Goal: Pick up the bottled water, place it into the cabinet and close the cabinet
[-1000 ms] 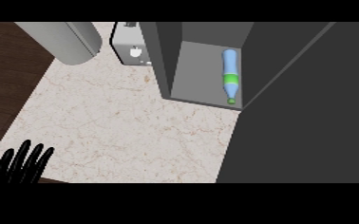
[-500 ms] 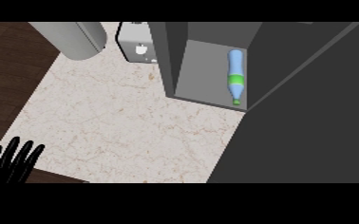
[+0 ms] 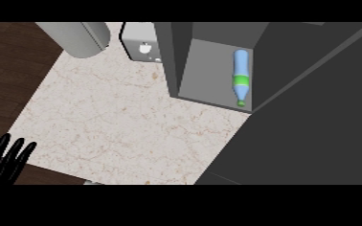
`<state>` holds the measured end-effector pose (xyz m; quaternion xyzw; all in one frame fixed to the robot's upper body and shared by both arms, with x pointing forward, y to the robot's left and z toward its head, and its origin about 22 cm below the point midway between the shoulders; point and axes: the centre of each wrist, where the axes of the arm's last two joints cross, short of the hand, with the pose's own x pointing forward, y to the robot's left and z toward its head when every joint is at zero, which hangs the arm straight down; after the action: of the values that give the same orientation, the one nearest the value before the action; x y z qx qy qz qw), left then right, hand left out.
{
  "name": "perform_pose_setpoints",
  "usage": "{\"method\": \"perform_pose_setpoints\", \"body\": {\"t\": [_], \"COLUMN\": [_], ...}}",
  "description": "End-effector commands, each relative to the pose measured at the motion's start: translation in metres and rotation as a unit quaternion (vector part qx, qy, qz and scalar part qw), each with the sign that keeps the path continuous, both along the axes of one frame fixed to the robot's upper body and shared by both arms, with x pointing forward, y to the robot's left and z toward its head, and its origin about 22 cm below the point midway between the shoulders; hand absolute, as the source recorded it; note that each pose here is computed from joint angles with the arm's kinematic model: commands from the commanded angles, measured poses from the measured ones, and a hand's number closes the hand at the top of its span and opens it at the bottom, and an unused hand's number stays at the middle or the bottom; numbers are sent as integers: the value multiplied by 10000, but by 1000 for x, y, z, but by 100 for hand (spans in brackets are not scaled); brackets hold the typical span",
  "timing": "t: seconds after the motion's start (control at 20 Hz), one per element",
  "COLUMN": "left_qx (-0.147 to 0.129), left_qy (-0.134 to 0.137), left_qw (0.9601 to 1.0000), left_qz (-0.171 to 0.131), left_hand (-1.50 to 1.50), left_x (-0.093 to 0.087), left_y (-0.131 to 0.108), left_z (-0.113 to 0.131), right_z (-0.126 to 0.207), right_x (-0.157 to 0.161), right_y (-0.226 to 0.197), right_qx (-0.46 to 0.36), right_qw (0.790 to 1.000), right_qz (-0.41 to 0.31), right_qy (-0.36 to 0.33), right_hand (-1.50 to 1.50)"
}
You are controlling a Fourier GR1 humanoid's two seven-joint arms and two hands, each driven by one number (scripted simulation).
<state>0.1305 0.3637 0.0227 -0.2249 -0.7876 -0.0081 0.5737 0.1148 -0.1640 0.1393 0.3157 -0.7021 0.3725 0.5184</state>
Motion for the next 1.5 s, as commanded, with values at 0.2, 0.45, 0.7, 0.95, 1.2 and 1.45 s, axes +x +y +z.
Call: {"method": "perform_pose_setpoints", "body": {"t": [0.2, 0.45, 0.7, 0.95, 1.2, 1.45], "left_qx": [-163, -74, -119, -206, -256, -272], "left_qy": [-83, -34, 39, 70, 125, 85], "left_qw": [9998, 10000, 9996, 9996, 9992, 9995], "left_qz": [-23, 25, 270, 161, 274, 163], "left_hand": [-150, -150, -150, -150, -150, -150], "left_x": [1, -1, -6, -7, -12, -16], "left_y": [6, 12, 20, 22, 29, 27], "left_z": [5, 5, -4, 5, 4, 0], "right_z": [-10, -16, -7, 12, 12, 4], "right_x": [41, 92, 155, 219, 260, 271], "right_y": [30, 31, 44, 53, 67, 62], "right_qx": [675, 721, 681, 669, 447, 380], "right_qw": [9917, 9861, 9771, 9648, 9596, 9582], "right_qz": [-305, -476, -1419, -2233, -2498, -2581], "right_qy": [1054, 1420, 1429, 1220, 1213, 1172], "right_hand": [150, 150, 150, 150, 150, 150]}}
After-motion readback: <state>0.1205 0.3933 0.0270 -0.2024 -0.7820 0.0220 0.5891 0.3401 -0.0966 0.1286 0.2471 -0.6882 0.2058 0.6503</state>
